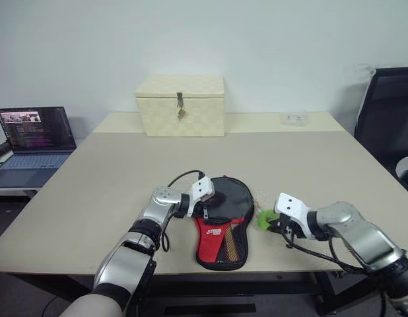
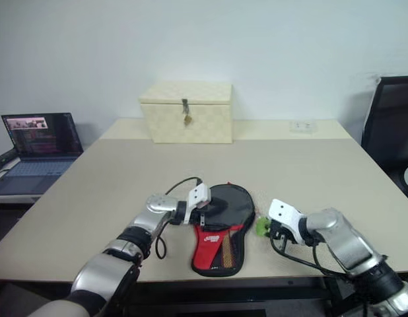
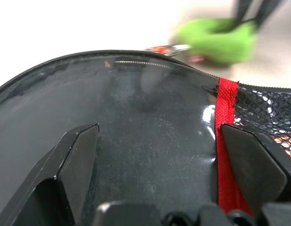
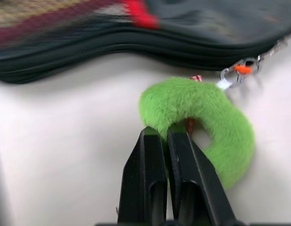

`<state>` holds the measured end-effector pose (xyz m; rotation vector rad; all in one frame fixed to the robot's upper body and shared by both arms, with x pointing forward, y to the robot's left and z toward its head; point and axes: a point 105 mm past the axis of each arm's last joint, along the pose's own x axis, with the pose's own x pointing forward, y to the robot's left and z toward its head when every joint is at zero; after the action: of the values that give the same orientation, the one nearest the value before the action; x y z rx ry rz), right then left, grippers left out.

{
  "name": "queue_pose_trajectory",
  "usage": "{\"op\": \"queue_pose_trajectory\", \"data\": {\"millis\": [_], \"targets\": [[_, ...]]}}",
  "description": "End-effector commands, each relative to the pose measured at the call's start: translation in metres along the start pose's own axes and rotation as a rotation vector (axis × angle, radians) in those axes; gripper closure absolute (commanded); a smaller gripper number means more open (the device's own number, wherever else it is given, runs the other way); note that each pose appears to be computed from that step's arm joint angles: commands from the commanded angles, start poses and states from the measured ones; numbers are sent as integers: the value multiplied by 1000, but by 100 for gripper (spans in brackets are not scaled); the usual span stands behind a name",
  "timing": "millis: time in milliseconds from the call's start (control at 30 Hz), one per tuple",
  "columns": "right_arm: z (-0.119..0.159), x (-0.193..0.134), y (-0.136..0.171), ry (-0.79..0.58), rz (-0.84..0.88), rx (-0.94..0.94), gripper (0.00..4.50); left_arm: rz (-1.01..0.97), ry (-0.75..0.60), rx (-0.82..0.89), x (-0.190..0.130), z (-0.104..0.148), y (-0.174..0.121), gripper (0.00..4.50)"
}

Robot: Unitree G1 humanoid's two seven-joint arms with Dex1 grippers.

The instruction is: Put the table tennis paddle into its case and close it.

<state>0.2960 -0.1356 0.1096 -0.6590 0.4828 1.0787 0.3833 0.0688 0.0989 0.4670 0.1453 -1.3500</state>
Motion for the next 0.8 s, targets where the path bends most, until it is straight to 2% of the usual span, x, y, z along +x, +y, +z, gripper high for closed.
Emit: {"op": "queue_pose_trajectory", "data": {"millis": [33,100,267,533,800], "targets": [[17,-6,35,-53,115,-31,444,-61,50,-48,11,-16,-15,0],[20,-2,55,-66,162,-27,444,-72,49,-53,15,-16,-18,0],[24,-4,80,-71,233,-30,444,-73,50,-57,22,-15,-19,0],[29,-22,127,-76,407,-27,444,-83,59,-55,33,-10,-20,0],[47,-37,157,-140,510,-11,444,-59,73,-30,44,-4,-17,0]]}}
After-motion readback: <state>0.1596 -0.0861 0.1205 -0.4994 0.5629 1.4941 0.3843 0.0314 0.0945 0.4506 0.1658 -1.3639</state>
